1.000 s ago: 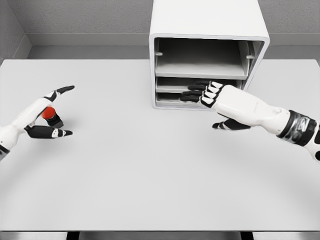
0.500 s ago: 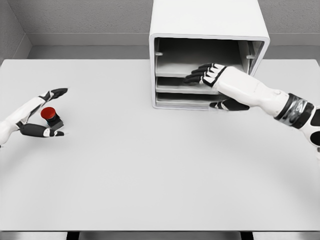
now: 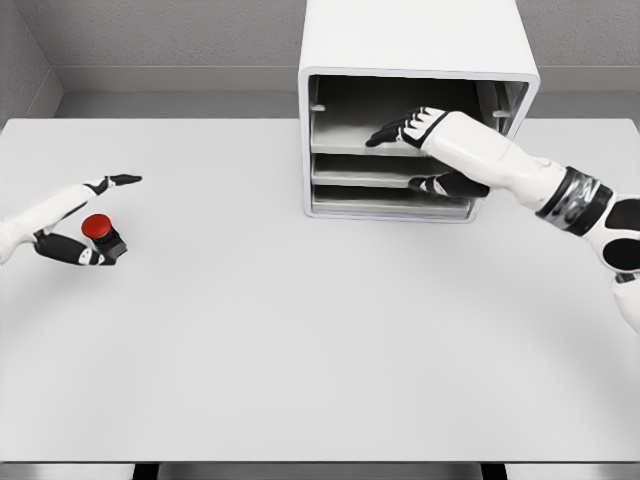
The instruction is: Slide open multi-storey tabletop storage cabinets and put open load switch and slide close multi-storey tabletop storage cabinets
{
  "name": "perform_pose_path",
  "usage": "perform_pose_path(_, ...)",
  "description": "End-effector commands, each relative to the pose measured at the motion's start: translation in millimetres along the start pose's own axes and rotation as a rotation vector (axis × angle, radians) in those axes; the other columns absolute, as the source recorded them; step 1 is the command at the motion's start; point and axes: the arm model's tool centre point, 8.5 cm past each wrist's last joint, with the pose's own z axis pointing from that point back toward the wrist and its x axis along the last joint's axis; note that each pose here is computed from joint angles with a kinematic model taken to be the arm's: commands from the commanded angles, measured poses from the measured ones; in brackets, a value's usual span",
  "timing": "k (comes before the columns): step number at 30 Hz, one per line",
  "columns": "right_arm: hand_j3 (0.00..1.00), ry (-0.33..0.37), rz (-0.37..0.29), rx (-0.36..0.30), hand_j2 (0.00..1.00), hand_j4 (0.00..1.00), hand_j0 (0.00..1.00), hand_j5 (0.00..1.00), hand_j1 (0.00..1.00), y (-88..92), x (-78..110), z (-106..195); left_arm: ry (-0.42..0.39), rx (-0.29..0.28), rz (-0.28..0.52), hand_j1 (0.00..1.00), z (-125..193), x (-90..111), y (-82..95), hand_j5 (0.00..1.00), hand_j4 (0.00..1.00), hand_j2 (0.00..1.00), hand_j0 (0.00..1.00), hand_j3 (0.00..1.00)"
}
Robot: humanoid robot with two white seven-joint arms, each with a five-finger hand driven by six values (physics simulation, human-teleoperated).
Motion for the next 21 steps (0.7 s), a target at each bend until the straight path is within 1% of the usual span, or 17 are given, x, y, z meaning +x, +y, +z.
perform_pose_path(1,0.79,0.021,-0.032,0.005,0.79,0.79,0.79,0.79,0.79,7.4,-7.8,-0.4,0.023,-0.033,-0.053,1.0,-2.4,-1.7,-6.2,1.0,1.0,1.0,1.0,1.0)
perform_pose_path(2,0.8,0.02,-0.032,0.007,0.8,0.8,0.8,0.8,0.8,7.2,-8.0,-1.4,0.015,-0.037,-0.066,1.0,-2.7,-1.0,-7.1,1.0,1.0,1.0,1.0,1.0)
perform_pose_path(3,0.8,0.012,-0.035,0.019,0.8,0.8,0.8,0.8,0.8,11.0,-6.1,-3.9,0.017,-0.04,-0.075,1.0,-2.7,-1.2,-7.4,1.0,1.0,1.0,1.0,1.0)
perform_pose_path(5,0.79,0.011,-0.034,0.021,0.79,0.79,0.79,0.79,0.79,10.9,-5.9,-4.4,0.047,-0.049,-0.091,1.0,-1.6,-7.2,-8.6,1.0,1.0,1.0,1.0,1.0)
perform_pose_path(7,0.8,0.003,-0.035,0.026,0.8,0.8,0.8,0.8,0.8,12.1,-4.5,-7.4,0.054,-0.048,-0.1,1.0,-2.2,-8.1,-6.9,1.0,1.0,1.0,1.0,1.0)
perform_pose_path(9,0.8,-0.003,-0.042,0.02,0.8,0.8,0.8,0.8,0.8,14.0,-2.6,-11.2,0.07,-0.033,-0.116,1.0,-3.8,-9.4,-1.4,1.0,1.0,1.0,1.0,1.0)
perform_pose_path(10,0.8,-0.009,-0.046,0.015,0.8,0.8,0.8,0.8,0.8,14.6,-0.9,-13.5,0.084,-0.01,-0.127,1.0,-10.6,-10.6,4.8,1.0,1.0,1.0,1.0,1.0)
perform_pose_path(11,0.8,-0.01,-0.046,0.016,0.8,0.8,0.8,0.8,0.8,15.1,-0.7,-13.8,0.098,-0.01,-0.137,1.0,-13.5,-13.8,7.4,1.0,1.0,1.0,1.0,1.0)
perform_pose_path(13,0.8,-0.011,-0.048,0.021,0.8,0.8,0.8,0.8,0.8,16.3,-0.6,-14.3,0.095,-0.02,-0.141,1.0,-15.6,-13.3,5.2,1.0,1.0,1.0,1.0,1.0)
perform_pose_path(16,0.8,-0.018,-0.057,0.039,0.8,0.8,0.8,0.8,0.8,20.9,1.3,-17.9,0.06,-0.025,-0.16,1.0,-15.0,-8.5,2.7,1.0,1.0,1.0,1.0,1.0)
perform_pose_path(18,0.8,-0.007,-0.066,0.044,0.8,0.8,0.8,0.8,0.8,23.4,-3.0,-18.4,0.051,-0.024,-0.163,1.0,-15.1,-5.5,2.3,1.0,1.0,1.0,1.0,1.0)
perform_pose_path(21,0.81,0.003,-0.076,0.039,0.81,0.81,0.81,0.81,0.81,22.2,-8.8,-23.4,0.059,-0.027,-0.162,1.0,-15.4,-6.9,1.4,1.0,1.0,1.0,1.0,1.0)
